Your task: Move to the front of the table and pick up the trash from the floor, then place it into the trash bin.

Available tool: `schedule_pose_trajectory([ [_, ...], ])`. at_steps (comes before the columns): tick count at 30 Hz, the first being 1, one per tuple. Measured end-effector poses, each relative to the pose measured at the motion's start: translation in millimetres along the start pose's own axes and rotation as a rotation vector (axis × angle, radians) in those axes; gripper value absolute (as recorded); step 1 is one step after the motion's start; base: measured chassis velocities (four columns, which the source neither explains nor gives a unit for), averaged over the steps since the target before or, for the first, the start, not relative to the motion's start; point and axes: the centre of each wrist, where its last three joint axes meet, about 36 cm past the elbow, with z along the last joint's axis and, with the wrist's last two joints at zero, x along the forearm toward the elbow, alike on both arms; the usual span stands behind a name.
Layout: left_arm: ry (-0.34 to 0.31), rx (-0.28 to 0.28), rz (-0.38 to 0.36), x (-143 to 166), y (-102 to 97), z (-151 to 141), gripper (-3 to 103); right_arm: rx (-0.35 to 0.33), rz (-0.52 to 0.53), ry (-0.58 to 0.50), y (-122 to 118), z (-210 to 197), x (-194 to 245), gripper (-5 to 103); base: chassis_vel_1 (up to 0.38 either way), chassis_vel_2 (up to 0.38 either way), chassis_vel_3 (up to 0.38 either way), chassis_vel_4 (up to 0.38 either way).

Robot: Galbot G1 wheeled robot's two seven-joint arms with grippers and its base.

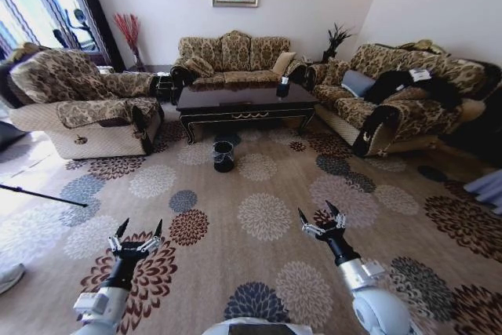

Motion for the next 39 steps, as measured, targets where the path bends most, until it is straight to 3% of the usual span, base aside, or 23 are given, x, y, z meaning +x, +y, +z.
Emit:
schedule_pose_trajectory([
  [39, 0.000, 0.000, 0.000, 0.0, 0.0, 0.0, 100, 0.000, 0.000, 0.000, 0.0, 0.0, 0.0, 100, 0.000, 0.000, 0.000, 0.000],
])
